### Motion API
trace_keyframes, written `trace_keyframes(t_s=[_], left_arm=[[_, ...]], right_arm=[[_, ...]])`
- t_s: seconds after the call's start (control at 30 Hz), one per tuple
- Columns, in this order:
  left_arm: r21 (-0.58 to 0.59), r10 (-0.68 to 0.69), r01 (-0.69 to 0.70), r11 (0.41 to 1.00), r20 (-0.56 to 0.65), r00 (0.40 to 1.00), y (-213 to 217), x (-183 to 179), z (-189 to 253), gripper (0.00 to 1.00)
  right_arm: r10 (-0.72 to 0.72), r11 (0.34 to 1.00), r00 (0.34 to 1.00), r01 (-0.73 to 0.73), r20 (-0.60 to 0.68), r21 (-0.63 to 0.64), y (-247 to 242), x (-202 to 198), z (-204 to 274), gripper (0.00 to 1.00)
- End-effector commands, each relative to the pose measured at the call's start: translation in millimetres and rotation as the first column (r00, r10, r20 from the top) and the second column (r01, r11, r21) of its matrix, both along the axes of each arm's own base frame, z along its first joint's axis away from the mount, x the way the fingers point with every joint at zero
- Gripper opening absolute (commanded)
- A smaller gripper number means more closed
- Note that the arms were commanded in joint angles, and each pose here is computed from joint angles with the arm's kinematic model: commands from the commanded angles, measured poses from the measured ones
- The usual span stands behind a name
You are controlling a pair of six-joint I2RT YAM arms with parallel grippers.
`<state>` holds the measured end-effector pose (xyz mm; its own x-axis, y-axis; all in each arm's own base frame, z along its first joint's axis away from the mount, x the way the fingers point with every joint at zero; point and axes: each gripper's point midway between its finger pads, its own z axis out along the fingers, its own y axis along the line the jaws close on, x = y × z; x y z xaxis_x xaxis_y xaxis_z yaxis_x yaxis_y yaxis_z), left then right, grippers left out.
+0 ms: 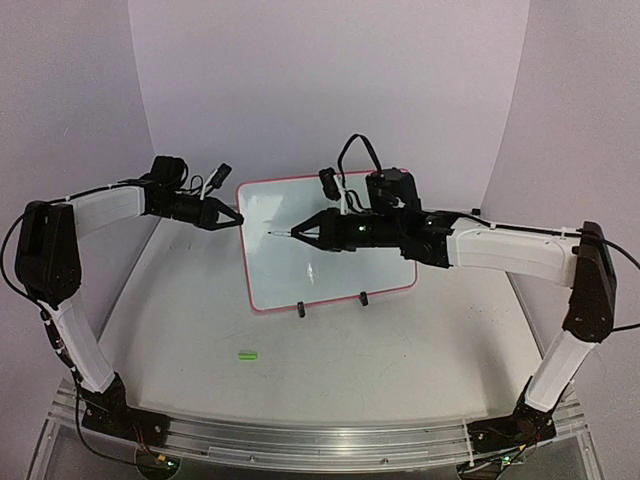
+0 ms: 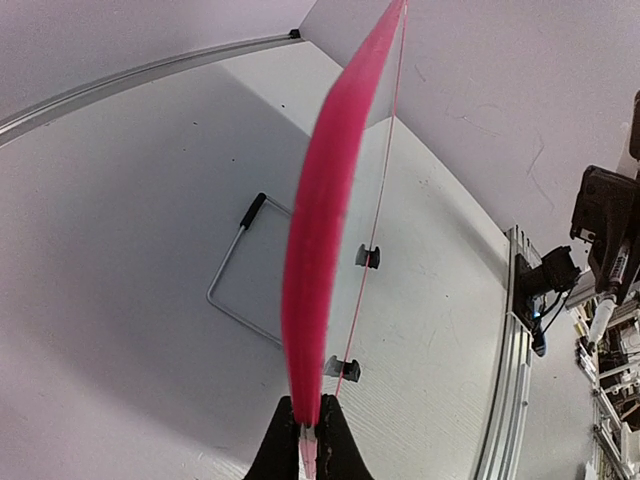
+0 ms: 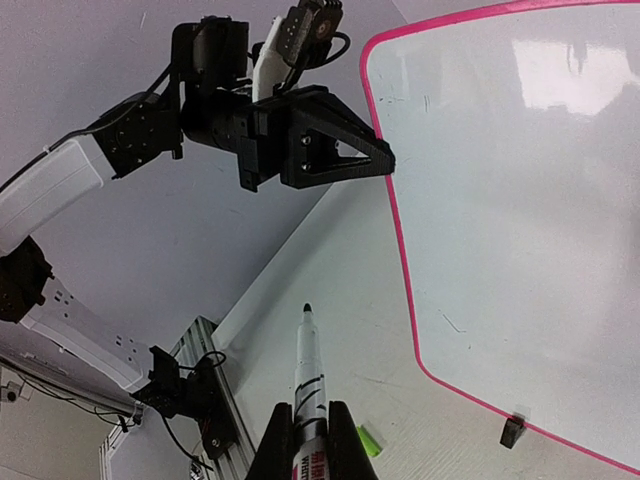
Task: Write a sentence on the whiteboard
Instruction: Write a sentence at the center of the board.
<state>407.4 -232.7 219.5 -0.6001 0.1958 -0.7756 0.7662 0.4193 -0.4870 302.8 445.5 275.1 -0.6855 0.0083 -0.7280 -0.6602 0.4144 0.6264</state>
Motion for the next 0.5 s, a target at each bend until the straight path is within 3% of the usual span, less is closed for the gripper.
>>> trace_keyframes(t_s=[0.0, 0.47], left_arm=[[0.035, -0.005, 0.003, 0.999, 0.051, 0.999, 3, 4, -1, 0.0], [0.08, -0.027, 0.019, 0.997, 0.104, 0.994, 8, -3, -15, 0.0]], right_arm=[[-0.046, 0.997, 0.996, 0.041, 0.079, 0.071, 6, 18, 31, 0.0], [-0.086, 0.973, 0.994, 0.069, 0.068, 0.222, 24, 58, 39, 0.0]])
